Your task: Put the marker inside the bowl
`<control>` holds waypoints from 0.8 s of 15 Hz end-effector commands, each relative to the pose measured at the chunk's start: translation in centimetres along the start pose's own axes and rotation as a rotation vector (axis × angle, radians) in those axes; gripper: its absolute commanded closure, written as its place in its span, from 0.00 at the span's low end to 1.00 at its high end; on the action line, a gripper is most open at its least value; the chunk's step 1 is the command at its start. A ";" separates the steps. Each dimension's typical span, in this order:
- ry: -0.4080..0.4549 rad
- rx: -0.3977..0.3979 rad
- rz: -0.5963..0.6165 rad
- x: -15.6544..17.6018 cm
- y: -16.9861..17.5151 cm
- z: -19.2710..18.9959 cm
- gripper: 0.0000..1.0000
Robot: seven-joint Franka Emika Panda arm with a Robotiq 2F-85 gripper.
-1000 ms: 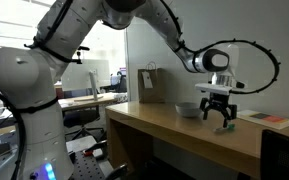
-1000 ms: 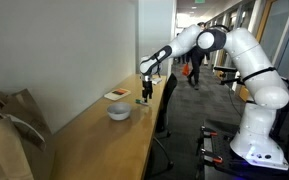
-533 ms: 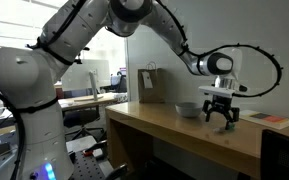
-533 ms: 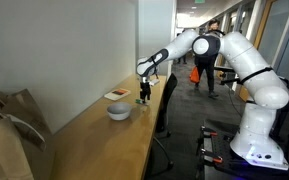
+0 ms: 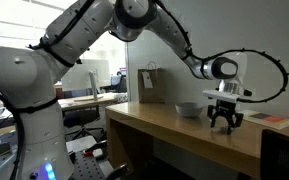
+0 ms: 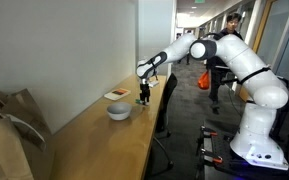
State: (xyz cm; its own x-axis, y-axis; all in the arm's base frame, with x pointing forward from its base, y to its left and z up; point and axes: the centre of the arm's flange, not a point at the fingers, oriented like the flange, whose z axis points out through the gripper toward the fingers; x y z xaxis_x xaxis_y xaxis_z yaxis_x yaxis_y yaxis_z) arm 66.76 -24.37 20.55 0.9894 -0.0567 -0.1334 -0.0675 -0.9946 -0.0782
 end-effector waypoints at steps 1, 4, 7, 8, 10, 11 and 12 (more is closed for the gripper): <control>0.000 0.010 0.016 1.0 0.2 -0.5 0.53; 0.007 0.004 0.014 1.1 0.3 -0.7 0.75; 0.010 0.004 0.012 1.1 0.3 -0.7 0.97; 0.012 0.005 0.011 1.1 0.3 -0.7 1.00; 0.014 -0.006 0.008 1.2 0.3 -0.8 0.95; 0.012 -0.016 -0.008 1.2 0.4 -0.8 0.95; 0.001 -0.028 -0.021 1.2 0.5 -0.8 0.95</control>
State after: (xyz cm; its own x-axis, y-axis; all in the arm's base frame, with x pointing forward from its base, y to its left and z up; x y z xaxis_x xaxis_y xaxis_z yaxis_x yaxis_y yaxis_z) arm 67.40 -24.78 21.15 0.9918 -0.0567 -0.1148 -0.0650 -0.9954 -0.0698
